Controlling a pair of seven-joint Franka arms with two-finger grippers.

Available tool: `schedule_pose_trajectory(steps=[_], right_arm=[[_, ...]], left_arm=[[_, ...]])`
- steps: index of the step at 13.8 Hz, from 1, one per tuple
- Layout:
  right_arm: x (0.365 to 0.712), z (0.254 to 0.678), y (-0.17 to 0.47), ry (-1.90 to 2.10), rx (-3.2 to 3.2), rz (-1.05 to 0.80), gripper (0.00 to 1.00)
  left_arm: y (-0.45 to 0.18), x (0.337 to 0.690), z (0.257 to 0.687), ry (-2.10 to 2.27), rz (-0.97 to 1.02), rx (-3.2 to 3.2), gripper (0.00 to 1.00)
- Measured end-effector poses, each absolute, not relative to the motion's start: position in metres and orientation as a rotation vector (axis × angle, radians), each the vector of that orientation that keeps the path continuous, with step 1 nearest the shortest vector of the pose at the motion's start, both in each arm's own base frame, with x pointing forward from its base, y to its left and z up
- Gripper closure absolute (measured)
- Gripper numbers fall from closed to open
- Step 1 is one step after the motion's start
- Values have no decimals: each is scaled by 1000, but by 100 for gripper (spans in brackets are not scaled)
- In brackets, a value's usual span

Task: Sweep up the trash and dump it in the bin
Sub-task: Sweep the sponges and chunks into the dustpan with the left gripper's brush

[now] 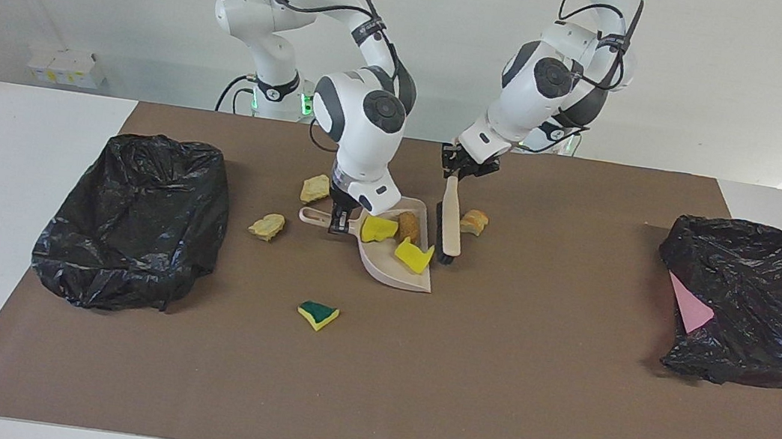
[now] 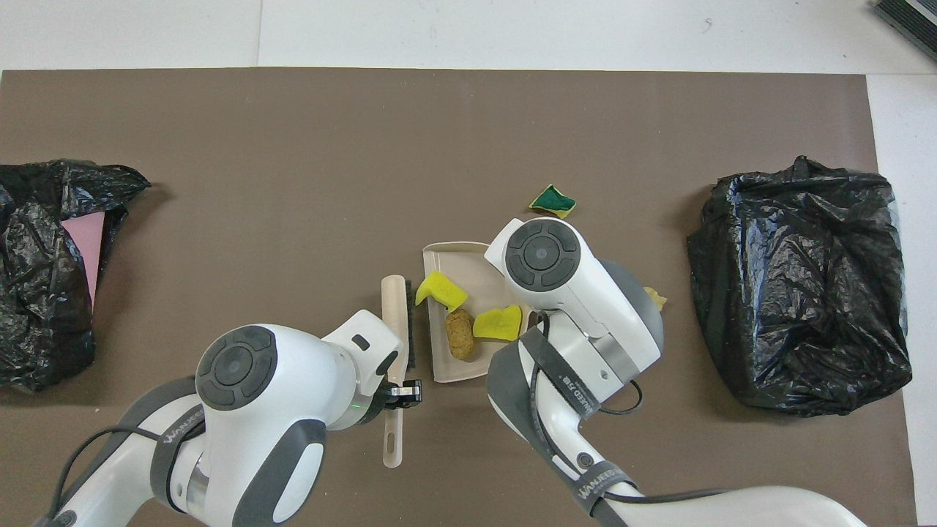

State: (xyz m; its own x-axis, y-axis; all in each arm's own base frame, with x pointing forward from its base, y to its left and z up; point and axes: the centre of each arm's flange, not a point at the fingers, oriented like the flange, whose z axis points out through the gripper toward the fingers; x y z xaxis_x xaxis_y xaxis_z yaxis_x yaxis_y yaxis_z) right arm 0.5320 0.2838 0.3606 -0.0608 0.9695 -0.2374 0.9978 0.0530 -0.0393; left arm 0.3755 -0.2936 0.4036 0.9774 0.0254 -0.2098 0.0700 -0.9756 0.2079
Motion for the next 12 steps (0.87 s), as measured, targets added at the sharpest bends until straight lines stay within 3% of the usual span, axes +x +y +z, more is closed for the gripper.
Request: schedule_pose_trajectory(steps=[6, 12], right_arm=[[532, 361, 284, 2168, 2046, -290, 69], [532, 361, 284, 2168, 2046, -290, 69]], left_arm=[[-280, 345, 400, 499, -356, 3081, 74], [-269, 316, 370, 566, -270, 3068, 74]])
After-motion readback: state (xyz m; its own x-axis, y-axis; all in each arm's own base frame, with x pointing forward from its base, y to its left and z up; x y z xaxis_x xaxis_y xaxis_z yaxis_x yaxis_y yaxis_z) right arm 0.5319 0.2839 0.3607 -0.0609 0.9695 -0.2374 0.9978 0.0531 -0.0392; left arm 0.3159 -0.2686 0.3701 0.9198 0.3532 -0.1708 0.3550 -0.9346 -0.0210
